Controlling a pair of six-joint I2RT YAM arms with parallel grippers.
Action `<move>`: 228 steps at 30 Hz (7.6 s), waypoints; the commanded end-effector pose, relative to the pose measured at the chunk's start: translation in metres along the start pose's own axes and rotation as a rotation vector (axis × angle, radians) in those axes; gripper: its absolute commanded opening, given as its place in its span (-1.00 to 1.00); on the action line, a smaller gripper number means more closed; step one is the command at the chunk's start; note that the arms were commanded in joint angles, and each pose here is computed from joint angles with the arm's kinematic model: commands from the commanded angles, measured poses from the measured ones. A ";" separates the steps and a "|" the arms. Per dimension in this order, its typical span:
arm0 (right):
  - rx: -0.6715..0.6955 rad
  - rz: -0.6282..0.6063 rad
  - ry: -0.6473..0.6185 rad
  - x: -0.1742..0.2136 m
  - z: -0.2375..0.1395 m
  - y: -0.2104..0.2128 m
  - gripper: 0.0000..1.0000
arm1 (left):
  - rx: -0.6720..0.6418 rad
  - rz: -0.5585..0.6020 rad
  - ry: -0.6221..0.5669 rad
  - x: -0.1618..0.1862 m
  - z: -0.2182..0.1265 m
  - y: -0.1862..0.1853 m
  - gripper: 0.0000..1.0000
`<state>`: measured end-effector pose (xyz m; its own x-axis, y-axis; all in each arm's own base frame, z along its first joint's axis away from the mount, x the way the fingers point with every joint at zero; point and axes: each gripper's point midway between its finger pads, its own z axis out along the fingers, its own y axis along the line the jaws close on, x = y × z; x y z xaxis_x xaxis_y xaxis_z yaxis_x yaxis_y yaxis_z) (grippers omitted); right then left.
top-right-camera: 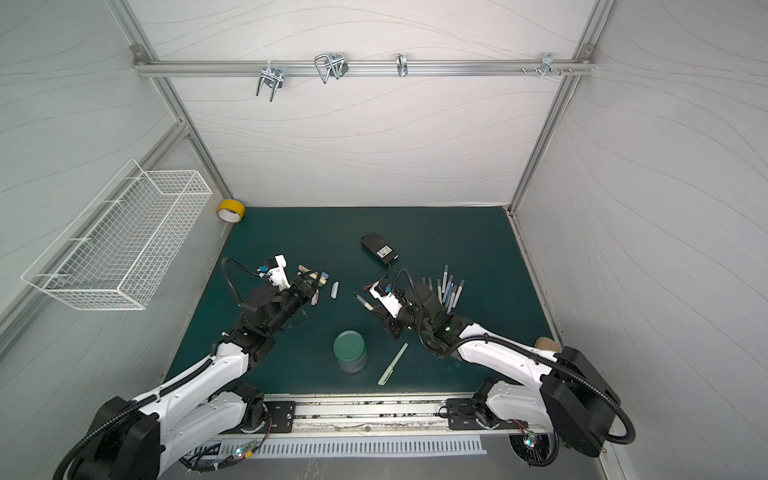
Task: Open the pen caps
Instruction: 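Carry the cream cap with left gripper to the caps while right carries pen to pens, then open both grippers, dropping the cream cap among caps and pen among pens, then reach the right gripper to the pale green capped pen and close on it, then raise the pale green pen upright toward the center while the left gripper approaches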
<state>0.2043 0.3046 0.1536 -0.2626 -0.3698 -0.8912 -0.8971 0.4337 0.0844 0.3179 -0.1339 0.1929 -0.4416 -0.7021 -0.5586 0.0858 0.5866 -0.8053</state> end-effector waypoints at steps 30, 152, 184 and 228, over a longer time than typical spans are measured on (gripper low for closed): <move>0.566 0.763 0.368 0.115 -0.010 -0.159 -1.00 | -0.908 -0.053 0.042 -0.013 -0.024 0.189 -1.00; -0.780 -0.992 0.744 0.139 -0.045 0.018 0.08 | 0.117 0.088 0.494 0.092 -0.080 -0.015 0.14; -0.712 -1.054 0.784 0.176 -0.023 0.019 -0.53 | 0.101 0.083 0.502 0.095 -0.078 -0.009 0.09; 0.124 0.094 0.036 -0.082 -0.050 -0.058 -0.94 | 0.123 0.027 0.352 0.039 -0.058 -0.062 0.10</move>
<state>0.2460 0.2694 0.2339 -0.1567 -0.5222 -0.8383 -0.9208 0.3842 -0.0672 0.2255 -0.1744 0.1862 -0.7909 -0.4155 -0.4493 0.1491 0.5813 -0.8000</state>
